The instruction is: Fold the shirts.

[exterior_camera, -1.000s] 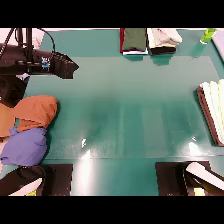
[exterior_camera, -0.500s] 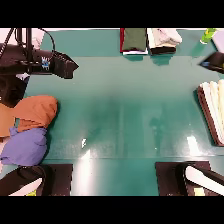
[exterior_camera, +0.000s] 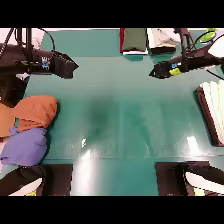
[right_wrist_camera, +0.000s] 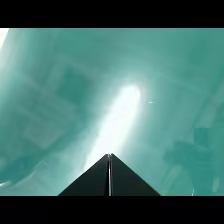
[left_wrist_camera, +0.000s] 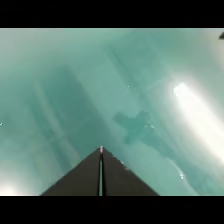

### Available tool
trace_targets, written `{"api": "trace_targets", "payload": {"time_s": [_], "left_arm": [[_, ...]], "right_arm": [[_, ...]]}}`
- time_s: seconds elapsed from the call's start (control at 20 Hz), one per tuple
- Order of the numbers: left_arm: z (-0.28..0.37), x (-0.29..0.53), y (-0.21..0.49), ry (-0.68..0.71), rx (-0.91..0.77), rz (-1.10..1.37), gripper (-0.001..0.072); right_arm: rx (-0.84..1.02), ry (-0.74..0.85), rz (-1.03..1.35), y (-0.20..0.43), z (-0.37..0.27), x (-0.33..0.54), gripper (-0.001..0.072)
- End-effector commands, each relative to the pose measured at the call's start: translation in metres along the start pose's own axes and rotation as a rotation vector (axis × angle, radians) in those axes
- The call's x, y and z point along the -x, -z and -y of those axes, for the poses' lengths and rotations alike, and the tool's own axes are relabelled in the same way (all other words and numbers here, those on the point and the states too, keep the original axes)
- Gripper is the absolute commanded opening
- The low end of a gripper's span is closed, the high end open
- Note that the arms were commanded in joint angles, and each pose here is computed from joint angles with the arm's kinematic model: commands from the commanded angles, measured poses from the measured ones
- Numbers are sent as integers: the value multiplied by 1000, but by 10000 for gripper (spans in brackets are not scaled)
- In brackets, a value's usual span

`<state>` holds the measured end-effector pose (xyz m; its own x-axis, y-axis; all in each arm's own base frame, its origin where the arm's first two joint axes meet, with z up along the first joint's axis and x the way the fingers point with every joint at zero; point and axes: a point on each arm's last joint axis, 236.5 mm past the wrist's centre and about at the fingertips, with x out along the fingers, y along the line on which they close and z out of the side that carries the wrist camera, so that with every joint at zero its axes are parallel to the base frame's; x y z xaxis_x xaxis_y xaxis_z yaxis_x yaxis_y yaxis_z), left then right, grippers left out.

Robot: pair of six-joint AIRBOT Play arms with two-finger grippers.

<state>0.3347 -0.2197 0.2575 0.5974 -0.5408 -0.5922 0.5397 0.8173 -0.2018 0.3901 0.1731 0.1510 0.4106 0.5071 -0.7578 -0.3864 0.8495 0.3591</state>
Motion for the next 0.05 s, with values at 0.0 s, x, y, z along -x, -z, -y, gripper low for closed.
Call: {"api": "trace_targets", "payload": {"time_s": [0.0], "left_arm": [[0, 0, 0, 0, -1, 0, 26]], "right_arm": [[27, -25, -13, 3, -16, -6, 20]]}}
